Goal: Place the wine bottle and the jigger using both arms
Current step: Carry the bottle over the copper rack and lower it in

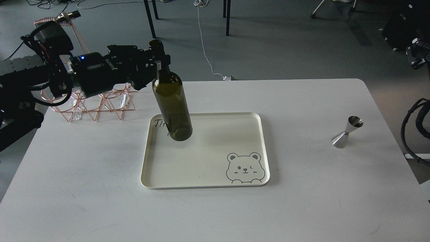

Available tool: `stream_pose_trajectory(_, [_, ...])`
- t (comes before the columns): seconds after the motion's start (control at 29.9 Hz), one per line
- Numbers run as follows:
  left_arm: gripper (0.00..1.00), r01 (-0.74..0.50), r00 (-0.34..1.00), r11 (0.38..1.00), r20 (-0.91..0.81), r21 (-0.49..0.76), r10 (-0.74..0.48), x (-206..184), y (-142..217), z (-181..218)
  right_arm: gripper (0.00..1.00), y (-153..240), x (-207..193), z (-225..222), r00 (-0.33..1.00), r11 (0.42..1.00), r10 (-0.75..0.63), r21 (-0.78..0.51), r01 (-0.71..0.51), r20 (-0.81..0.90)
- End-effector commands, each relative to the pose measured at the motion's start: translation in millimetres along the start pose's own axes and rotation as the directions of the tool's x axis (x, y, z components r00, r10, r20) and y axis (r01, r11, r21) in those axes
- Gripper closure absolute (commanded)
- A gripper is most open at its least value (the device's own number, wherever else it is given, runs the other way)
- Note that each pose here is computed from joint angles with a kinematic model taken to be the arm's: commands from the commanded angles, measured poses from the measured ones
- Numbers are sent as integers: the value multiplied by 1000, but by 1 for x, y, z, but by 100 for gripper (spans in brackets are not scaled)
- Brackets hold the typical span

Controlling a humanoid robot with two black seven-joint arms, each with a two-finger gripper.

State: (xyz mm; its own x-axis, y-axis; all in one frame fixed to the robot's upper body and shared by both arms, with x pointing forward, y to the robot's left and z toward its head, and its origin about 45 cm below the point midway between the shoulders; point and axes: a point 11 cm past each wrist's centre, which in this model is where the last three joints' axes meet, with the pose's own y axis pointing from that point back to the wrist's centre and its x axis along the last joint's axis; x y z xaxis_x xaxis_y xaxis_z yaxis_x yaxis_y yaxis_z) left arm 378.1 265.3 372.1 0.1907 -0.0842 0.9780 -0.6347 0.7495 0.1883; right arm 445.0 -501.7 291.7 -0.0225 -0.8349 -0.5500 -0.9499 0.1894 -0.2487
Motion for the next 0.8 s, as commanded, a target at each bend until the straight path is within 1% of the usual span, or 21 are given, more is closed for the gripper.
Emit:
stream_pose_trajectory(0.0, [81, -2, 998, 998, 59, 59, -2, 23, 21, -14, 5, -1, 0, -3, 1000, 1000, -1, 5, 1, -3])
stream_pose_trajectory(0.17, [81, -36, 992, 990, 121, 139, 19, 55, 43, -36, 4, -2, 0, -6, 1000, 1000, -2, 9, 2, -9])
stream_pose_trajectory(0.3, [81, -53, 992, 971, 121, 233, 25, 69, 59, -66, 4, -2, -1, -5, 1000, 1000, -6, 6, 6, -8])
stream_pose_trajectory(0.4, [81, -62, 994, 951, 108, 303, 30, 71, 72, -89, 4, -5, -5, -8, 1000, 1000, -13, 13, 13, -6])
stream_pose_trajectory(0.5, [81, -71, 993, 947, 109, 313, 39, 75, 76, -95, 4, -6, -6, -8, 1000, 1000, -14, 14, 14, -5])
stream_pose_trajectory(0.67, [81, -60, 995, 934, 91, 352, 30, 68, 82, -108, 4, -5, -5, -8, 1000, 1000, -13, 13, 13, -6])
stream_pose_trajectory(0.77, [81, -45, 997, 935, 74, 351, 20, 59, 75, -111, 4, -5, -5, -8, 1000, 1000, -12, 14, 12, -7])
